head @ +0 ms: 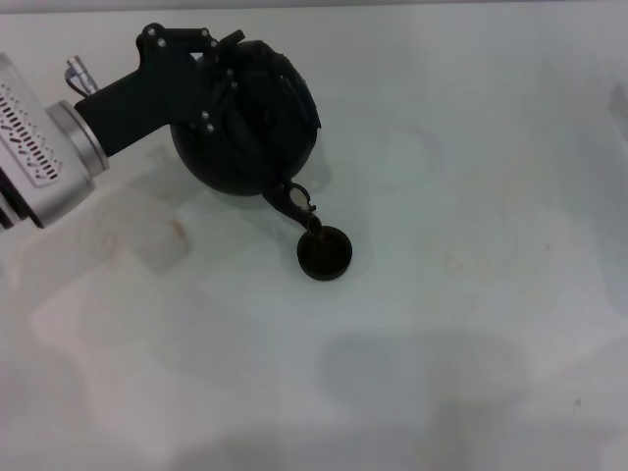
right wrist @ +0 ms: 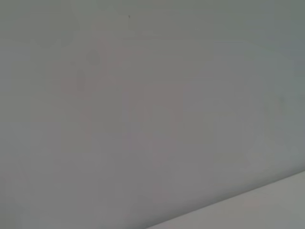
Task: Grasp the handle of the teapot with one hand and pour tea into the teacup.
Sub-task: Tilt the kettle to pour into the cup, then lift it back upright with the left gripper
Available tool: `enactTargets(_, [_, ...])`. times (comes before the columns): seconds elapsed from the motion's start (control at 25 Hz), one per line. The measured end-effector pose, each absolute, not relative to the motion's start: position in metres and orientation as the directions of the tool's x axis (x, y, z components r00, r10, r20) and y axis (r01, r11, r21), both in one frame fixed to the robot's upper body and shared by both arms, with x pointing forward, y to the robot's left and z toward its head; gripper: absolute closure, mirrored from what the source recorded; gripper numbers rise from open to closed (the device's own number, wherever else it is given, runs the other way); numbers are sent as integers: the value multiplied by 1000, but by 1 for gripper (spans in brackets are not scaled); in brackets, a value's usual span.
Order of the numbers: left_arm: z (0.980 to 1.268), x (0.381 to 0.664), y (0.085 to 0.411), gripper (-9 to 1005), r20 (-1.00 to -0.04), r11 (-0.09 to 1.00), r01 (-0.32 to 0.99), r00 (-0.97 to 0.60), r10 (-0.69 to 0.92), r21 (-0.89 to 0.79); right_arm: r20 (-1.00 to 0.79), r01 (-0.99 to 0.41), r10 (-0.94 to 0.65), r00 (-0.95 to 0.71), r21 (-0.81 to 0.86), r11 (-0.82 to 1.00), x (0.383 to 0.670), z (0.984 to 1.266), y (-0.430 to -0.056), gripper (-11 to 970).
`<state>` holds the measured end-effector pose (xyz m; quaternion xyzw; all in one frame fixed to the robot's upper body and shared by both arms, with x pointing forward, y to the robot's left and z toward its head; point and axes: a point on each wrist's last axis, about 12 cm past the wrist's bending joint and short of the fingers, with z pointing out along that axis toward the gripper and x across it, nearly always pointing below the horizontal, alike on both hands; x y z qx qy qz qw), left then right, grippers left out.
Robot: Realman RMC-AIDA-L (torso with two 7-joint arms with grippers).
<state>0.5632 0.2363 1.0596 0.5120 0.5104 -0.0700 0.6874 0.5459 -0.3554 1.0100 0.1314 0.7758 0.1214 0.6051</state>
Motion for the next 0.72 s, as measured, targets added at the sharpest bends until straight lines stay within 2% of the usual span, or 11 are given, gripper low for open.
enactTargets(0.72, [1059, 564, 233, 888, -760, 443, 621, 479, 439, 647, -907, 57, 351, -233, 347, 936, 546, 1010, -355, 130])
